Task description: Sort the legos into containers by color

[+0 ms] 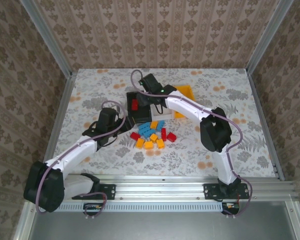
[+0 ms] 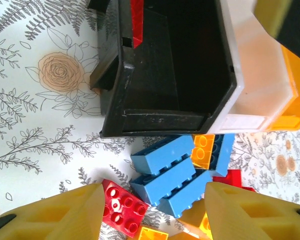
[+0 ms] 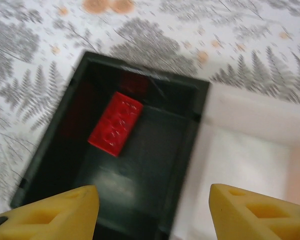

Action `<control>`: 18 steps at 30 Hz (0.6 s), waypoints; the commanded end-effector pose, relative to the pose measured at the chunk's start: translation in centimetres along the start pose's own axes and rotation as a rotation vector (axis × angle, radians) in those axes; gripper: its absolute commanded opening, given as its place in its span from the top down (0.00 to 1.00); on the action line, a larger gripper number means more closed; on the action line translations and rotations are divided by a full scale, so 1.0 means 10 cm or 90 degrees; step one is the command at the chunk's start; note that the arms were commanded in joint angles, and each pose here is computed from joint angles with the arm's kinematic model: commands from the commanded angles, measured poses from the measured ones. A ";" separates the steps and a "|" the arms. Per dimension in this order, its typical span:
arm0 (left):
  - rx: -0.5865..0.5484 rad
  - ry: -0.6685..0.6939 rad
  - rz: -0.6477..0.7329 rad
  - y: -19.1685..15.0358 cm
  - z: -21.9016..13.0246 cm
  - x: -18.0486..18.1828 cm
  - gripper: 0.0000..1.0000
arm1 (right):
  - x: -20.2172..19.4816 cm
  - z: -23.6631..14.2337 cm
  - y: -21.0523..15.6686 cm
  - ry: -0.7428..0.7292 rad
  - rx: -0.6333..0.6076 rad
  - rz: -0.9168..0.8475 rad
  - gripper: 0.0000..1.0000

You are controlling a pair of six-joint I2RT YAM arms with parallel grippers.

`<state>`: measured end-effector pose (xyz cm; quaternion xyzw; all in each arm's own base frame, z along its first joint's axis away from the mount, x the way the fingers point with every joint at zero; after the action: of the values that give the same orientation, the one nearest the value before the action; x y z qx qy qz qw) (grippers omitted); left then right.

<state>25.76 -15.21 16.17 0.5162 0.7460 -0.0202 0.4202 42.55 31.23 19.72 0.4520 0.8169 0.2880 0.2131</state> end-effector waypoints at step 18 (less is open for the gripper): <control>0.080 0.098 0.033 0.07 0.77 0.33 0.81 | -0.37 -0.79 -1.47 -0.062 0.136 0.052 0.45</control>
<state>28.98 -15.93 8.93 0.5565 0.7691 -0.0292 0.3129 32.11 20.95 16.84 0.5029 0.8162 0.2036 0.1986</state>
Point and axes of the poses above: each hand's point on the last joint's axis, 136 mm out from that joint toward the fingers, its own z axis out along the fingers, its own x axis along the line the jaws close on, y = z × x, the point moved 6 cm from there along -z, back along the fingers, and after that the axes turned 11 degrees about -z, right-handed, at the moved point
